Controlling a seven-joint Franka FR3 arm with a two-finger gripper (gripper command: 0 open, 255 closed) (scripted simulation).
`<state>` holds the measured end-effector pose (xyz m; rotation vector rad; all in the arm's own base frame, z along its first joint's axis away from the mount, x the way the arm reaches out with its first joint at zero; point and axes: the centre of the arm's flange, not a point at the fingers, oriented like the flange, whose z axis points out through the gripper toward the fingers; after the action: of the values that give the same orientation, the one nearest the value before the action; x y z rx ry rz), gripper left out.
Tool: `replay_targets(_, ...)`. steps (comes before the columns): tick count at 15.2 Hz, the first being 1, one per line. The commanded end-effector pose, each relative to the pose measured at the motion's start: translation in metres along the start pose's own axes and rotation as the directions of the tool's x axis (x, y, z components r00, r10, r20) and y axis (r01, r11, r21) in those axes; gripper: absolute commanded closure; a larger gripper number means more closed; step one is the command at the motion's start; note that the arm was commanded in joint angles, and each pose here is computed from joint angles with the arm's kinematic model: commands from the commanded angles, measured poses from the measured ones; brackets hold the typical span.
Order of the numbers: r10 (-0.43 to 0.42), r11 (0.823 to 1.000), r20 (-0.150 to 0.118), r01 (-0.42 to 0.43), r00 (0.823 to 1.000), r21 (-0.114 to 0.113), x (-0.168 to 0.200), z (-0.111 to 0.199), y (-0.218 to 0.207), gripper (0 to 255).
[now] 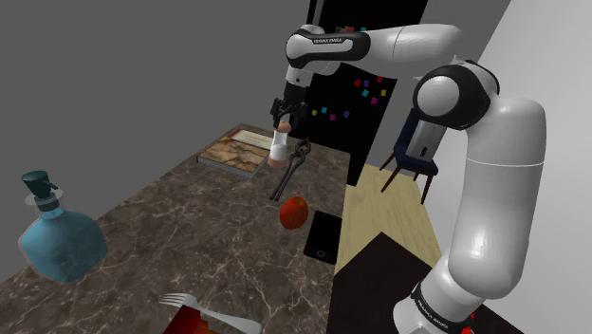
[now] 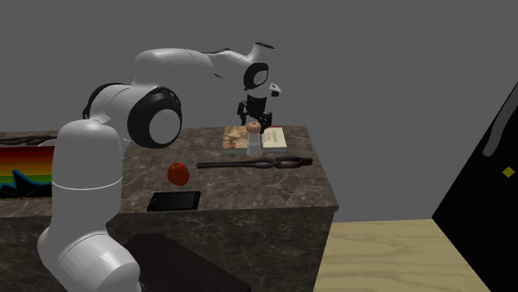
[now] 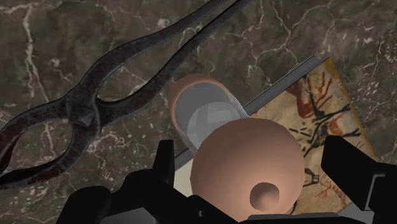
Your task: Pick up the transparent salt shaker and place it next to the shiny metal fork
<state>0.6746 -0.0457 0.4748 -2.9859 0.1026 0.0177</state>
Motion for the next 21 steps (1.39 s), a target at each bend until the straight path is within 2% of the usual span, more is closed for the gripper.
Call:
replay_targets(1,0.000,1.000,0.000,0.000,1.000,0.000,0.000,0.000,0.000,0)
replay_targets(2,0.000,1.000,0.000,0.000,1.000,0.000,0.000,0.000,0.000,0)
replay_targets(3,0.000,1.000,0.000,0.000,1.000,0.000,0.000,0.000,0.000,255)
replay_targets(12,0.000,1.000,0.000,0.000,1.000,0.000,0.000,0.000,0.000,255)
replay_targets(21,0.000,1.000,0.000,0.000,1.000,0.000,-0.001,-0.047,-0.007,255)
